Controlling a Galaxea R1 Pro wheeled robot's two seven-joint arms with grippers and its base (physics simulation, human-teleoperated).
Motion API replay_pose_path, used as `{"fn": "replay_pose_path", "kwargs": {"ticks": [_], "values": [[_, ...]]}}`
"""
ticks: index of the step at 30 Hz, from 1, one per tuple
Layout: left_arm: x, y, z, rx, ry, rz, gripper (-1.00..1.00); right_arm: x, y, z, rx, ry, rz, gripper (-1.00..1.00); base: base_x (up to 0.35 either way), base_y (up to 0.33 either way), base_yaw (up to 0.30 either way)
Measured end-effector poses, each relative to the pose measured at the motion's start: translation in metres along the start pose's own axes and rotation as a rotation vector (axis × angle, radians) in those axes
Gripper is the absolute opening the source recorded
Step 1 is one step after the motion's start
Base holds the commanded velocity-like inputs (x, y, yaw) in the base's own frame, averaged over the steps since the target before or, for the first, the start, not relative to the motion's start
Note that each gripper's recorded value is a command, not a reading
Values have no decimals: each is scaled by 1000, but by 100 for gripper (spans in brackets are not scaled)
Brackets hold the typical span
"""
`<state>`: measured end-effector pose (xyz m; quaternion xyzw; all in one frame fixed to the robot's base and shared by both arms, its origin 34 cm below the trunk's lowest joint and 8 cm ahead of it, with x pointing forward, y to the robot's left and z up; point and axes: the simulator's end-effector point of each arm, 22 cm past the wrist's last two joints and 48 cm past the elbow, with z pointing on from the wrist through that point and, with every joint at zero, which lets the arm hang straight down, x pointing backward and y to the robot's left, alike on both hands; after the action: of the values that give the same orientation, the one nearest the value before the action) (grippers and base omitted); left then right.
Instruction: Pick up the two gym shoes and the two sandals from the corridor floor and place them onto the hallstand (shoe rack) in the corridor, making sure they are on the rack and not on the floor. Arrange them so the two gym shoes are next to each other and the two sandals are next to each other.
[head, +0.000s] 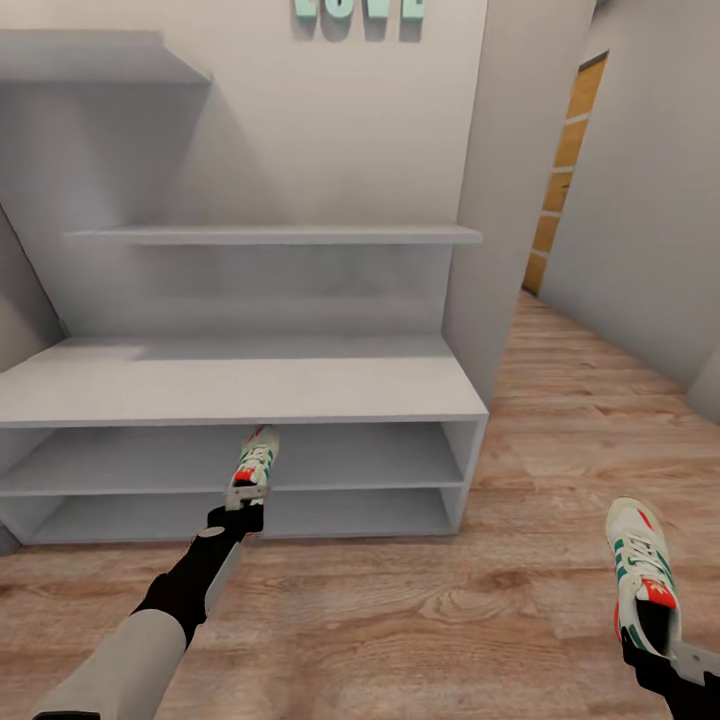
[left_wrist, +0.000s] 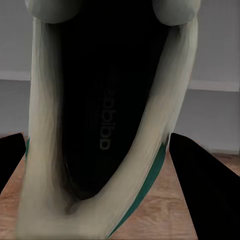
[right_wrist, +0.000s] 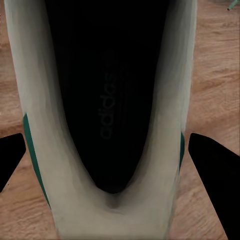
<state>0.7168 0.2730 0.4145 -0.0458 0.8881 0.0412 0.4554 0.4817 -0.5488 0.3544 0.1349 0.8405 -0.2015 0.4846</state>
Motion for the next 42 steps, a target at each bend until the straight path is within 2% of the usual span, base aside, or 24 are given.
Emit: {"fn": "replay_pose_path", "kwargs": {"ticks": [7,27,42], "values": [[-1,0,0,1,-1,0,-100,1,0,0,0,3,0,-100,289,0,0],[-2,0,0,0,-10,-2,-100,1,0,0,0,3,-1,-100,98,0,0],[-3,0,0,0,-12,-3,-100,1,0,0,0,3,-1,-100,236,0,0]]}}
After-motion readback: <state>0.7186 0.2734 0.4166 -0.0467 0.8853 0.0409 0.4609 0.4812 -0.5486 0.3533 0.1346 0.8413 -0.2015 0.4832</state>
